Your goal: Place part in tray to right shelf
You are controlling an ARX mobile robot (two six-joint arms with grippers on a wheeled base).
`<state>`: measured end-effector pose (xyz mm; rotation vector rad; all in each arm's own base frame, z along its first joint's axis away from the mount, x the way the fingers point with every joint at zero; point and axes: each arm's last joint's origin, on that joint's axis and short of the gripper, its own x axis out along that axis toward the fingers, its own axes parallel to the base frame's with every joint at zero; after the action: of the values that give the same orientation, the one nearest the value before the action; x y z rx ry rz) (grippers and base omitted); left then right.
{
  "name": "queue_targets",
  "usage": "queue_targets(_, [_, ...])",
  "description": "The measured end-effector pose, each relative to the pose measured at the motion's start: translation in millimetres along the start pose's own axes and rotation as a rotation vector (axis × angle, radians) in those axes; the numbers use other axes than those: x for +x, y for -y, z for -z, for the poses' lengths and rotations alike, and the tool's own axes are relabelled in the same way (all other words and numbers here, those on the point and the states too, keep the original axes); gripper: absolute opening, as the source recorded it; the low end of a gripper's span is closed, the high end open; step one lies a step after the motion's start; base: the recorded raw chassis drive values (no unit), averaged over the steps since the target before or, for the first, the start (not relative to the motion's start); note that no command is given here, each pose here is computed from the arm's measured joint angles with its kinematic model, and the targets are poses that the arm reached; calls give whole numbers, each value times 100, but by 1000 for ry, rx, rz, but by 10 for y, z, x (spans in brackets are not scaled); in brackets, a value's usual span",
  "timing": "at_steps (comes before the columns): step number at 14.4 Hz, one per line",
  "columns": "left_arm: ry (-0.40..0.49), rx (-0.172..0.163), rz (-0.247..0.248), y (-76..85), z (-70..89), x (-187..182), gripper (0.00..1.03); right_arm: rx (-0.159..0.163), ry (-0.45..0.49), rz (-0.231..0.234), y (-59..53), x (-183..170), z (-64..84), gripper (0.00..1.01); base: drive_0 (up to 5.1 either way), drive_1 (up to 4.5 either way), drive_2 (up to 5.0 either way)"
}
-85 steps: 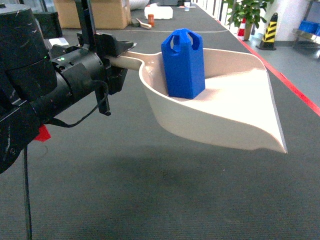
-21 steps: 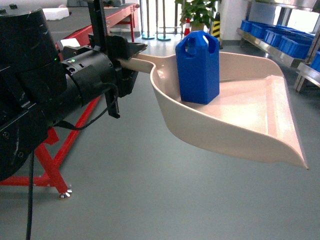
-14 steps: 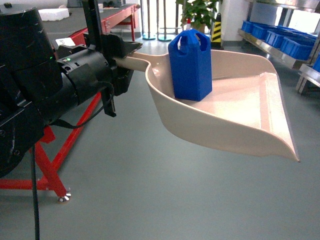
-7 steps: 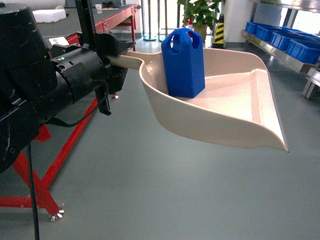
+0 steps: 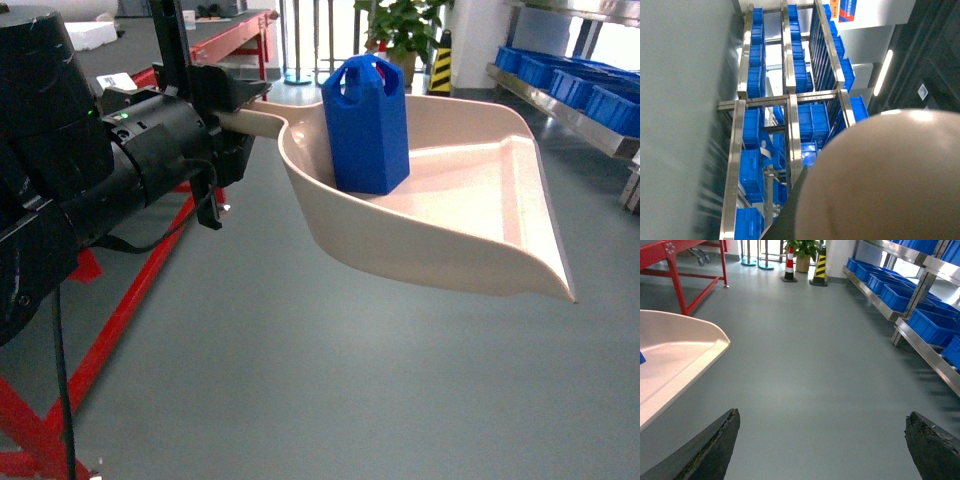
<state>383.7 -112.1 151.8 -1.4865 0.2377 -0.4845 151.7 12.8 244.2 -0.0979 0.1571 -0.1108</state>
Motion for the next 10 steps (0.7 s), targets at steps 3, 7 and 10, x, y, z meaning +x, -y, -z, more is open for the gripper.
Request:
queue_targets(3, [-3, 0, 3, 3, 2, 0, 12, 0, 0, 0, 0, 0, 1, 98, -9, 389, -408])
queue_targets(7, [-3, 0, 0, 0, 2, 0, 12, 0, -1, 0, 0, 1, 2, 98, -10, 389, -408])
queue_targets(10, [-4, 0, -2, -2, 2, 0, 12, 0, -2, 0, 0, 1, 3, 98, -8, 391, -406])
